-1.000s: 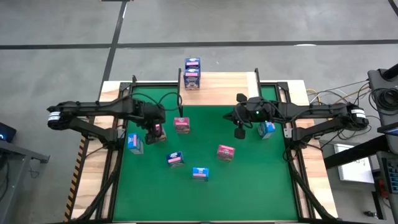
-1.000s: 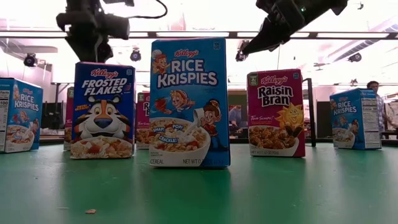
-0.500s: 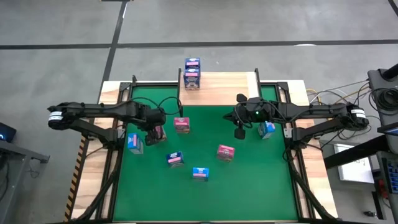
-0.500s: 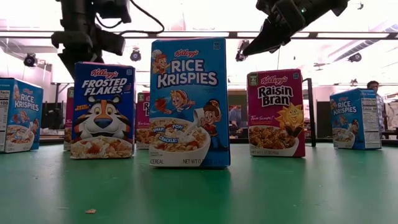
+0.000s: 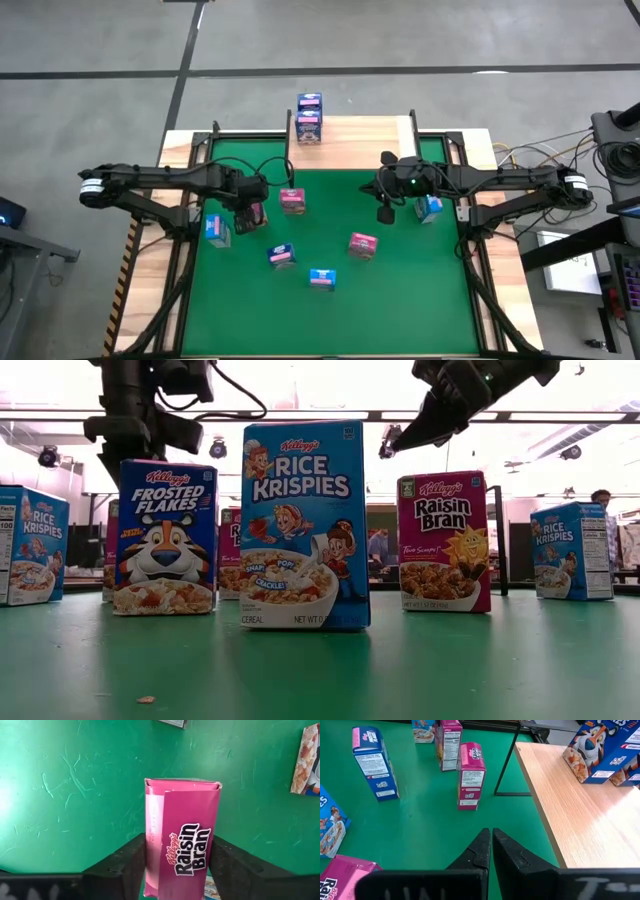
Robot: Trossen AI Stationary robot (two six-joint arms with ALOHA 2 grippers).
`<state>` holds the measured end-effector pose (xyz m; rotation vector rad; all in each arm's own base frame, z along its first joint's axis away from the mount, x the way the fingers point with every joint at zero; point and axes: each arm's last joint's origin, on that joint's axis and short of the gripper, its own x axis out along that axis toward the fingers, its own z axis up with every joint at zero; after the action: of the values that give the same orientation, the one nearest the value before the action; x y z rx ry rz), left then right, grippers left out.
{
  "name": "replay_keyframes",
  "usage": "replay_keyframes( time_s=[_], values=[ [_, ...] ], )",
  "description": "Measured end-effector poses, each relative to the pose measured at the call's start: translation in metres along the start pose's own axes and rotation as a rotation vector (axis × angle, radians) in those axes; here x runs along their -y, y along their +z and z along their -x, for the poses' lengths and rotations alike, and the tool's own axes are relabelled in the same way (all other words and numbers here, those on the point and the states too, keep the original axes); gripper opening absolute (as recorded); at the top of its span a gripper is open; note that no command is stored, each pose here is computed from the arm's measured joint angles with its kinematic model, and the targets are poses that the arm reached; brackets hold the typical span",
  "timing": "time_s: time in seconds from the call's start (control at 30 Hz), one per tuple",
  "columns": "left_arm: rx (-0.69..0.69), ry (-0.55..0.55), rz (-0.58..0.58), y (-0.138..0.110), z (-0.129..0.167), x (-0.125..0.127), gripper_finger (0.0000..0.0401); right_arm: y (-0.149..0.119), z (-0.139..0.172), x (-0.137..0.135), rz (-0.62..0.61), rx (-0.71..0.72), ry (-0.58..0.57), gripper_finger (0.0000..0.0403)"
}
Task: Stack cereal on shelf
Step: Put the left pink cereal box on the shelf
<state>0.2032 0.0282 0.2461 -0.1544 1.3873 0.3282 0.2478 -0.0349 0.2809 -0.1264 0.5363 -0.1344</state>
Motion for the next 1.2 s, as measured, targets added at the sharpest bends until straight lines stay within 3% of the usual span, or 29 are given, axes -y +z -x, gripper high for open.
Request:
replay_keyframes(
  time_s=[0.33, 0.5, 0.67, 1.0, 1.2],
  values=[
    [0.048, -0.049, 0.021, 0.009, 0.020, 0.000, 0.0136, -0.002, 0.008, 0.000, 0.002, -0.024, -0.002, 0.0009],
    [0.126, -0.111, 0.044, 0.020, 0.049, 0.001, 0.0134, -0.002, 0.021, 0.001, -0.004, -0.008, -0.006, 0.0009],
    [0.288, -0.151, 0.020, 0.034, 0.088, 0.005, 0.0134, -0.009, 0.032, -0.003, 0.002, 0.019, 0.002, 0.0009],
    [0.770, -0.138, -0.204, 0.088, 0.135, 0.010, 0.0134, -0.016, 0.050, -0.011, 0.057, 0.146, 0.021, 0.0009],
    [0.799, -0.070, -0.282, 0.138, 0.131, 0.011, 0.0134, -0.021, 0.061, -0.011, 0.072, 0.182, 0.019, 0.0009]
  ],
)
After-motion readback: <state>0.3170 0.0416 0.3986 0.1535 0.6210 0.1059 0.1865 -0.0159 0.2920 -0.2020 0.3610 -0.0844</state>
